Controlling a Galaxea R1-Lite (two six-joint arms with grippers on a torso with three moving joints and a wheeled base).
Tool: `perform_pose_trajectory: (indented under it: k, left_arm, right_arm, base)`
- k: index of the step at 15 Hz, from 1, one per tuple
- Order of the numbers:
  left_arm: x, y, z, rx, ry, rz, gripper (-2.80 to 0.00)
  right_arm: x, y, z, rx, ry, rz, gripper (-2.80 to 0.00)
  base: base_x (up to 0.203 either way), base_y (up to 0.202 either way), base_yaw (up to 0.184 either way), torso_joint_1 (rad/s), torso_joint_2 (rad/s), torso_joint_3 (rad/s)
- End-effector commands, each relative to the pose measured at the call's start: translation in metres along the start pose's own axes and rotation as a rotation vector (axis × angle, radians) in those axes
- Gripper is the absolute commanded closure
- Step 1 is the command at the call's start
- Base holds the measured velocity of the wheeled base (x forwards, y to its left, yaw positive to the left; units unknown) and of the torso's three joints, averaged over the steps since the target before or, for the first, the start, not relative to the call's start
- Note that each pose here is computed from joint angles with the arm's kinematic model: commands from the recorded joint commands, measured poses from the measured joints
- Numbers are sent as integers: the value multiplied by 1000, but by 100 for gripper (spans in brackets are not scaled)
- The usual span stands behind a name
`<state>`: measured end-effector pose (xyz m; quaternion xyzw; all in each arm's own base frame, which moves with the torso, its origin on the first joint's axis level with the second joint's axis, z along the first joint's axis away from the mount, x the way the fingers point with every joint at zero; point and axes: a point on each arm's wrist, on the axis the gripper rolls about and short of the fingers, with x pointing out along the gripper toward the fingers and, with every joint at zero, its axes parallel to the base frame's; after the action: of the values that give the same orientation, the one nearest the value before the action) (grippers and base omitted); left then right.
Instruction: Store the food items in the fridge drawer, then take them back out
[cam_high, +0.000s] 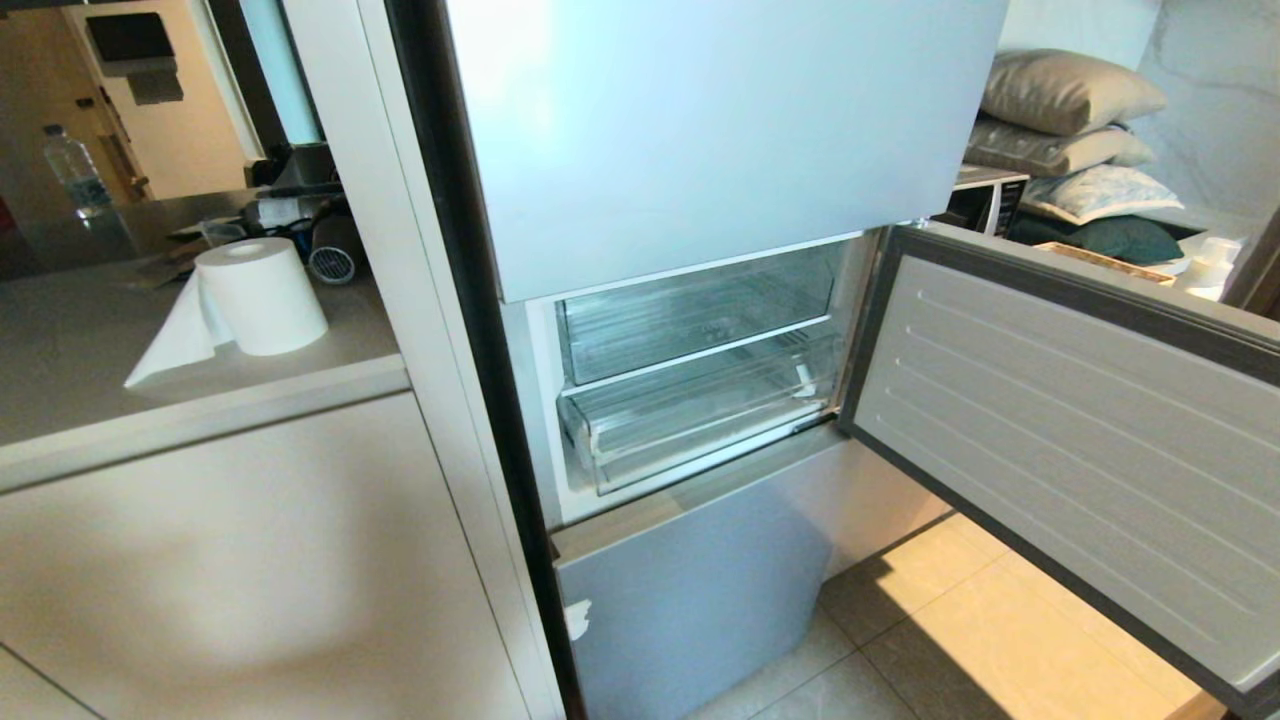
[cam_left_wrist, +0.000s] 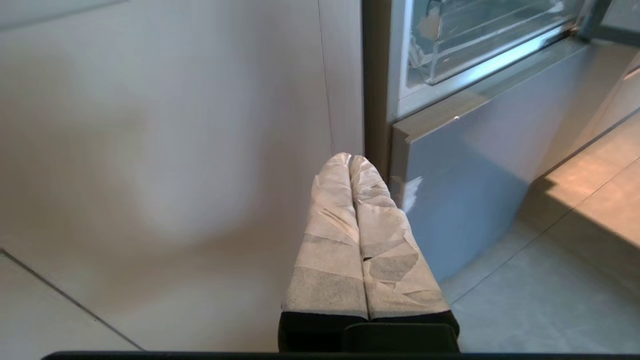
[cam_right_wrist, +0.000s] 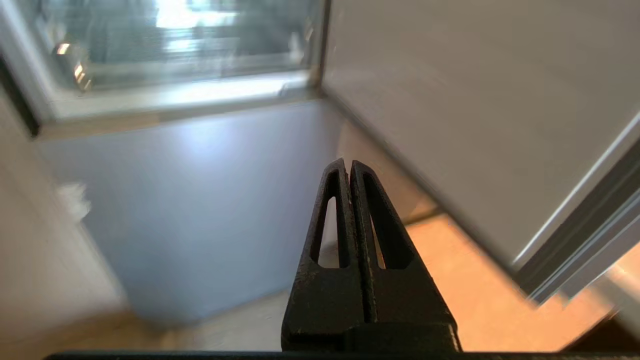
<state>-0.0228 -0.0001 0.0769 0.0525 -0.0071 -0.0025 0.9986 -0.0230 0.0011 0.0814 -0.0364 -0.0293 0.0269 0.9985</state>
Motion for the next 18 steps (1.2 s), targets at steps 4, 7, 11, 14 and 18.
perform_pose_trajectory:
  k: [4,7,11,14,18]
  left_arm:
    - [-10,2,43,73,-220,-89,0]
    - [0,-1,59,67,-90,-296,0]
    - [48,0,88,17,142,-465,0]
    - [108,-7,101,-21,336,-613,0]
    - [189,-51,78,37,531,-721,0]
  right_arm:
    - [0,0,0,12,2,-11,0]
    - [-2,-1,-7,54,108,-46,0]
    - [-2,-1,-6,55,106,-47,0]
    - [-2,-1,-6,63,106,-48,0]
    - [-2,-1,-6,62,106,-50,0]
  base:
    - [0,0,0,0,0,0]
    - [0,0,0,0,0,0]
    - [0,0,0,0,0,0]
    - [0,0,0,0,0,0]
    - [0,0,0,0,0,0]
